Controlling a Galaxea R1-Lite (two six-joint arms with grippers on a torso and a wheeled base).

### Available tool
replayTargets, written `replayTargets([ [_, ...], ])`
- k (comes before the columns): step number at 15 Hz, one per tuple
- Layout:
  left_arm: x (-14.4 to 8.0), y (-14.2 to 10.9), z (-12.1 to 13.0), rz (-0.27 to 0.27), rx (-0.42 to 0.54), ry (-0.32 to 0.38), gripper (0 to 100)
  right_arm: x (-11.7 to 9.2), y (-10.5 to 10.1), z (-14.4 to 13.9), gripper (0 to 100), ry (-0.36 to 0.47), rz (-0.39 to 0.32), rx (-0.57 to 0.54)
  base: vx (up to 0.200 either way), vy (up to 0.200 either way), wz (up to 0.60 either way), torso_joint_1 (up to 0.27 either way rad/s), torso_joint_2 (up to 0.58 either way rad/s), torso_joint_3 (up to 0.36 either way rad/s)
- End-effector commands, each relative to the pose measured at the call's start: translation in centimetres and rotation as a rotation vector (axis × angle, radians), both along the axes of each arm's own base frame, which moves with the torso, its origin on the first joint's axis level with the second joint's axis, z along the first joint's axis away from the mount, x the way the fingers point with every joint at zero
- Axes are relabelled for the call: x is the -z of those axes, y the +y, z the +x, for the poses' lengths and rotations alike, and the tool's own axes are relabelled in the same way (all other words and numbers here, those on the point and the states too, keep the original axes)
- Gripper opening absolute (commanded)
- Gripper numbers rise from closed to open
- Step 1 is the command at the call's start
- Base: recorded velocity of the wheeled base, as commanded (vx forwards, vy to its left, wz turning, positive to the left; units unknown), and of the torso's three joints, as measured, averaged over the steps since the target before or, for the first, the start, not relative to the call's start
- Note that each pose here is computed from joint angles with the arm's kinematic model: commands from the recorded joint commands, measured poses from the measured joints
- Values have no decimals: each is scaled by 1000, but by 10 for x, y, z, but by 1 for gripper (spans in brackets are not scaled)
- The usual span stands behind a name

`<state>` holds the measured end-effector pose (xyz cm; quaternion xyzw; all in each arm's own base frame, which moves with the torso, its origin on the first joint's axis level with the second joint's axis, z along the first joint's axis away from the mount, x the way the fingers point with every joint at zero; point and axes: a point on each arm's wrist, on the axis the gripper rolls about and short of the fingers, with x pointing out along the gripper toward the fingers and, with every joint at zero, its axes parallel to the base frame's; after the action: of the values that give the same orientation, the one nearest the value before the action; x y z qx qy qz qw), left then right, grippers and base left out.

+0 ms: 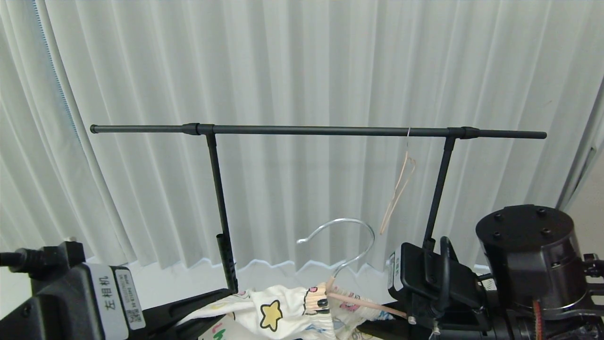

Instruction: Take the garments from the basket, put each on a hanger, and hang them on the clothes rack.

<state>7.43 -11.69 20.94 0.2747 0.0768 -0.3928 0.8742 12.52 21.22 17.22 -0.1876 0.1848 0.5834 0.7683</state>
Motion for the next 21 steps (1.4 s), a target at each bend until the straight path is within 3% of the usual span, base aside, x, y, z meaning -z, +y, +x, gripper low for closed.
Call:
replayTargets([
  [1, 0, 0, 0, 1, -2, 0, 0, -2, -1, -1, 0, -6, 8, -3, 0, 0, 0, 0, 0, 0],
  [3, 0, 0, 0, 3, -2, -4, 0, -6, -4, -3, 0, -14, 21, -1, 0, 0, 0, 0, 0, 0],
  [4, 0, 0, 0, 4, -2, -3, 100, -9, -5, -4, 0, -19, 29, -3, 0, 0, 0, 0, 0, 0],
  [10, 0, 1, 0, -1, -5, -1, 100, -25, -22, -10, 0, -51, 83, 19, 0, 0, 0, 0, 0, 0],
  [14, -3, 7, -2, -26, -14, -11, 100, -26, -43, 2, 0, -32, 45, 119, 0, 0, 0, 0, 0, 0],
  [17, 7, 22, -6, -25, -51, -11, 100, -27, -65, 4, 0, -4, -8, 202, 0, 0, 0, 0, 0, 0],
  [21, 21, 39, -11, -21, -106, -6, 100, -32, -76, 7, 0, -16, 6, 256, 0, 0, 0, 0, 0, 0],
])
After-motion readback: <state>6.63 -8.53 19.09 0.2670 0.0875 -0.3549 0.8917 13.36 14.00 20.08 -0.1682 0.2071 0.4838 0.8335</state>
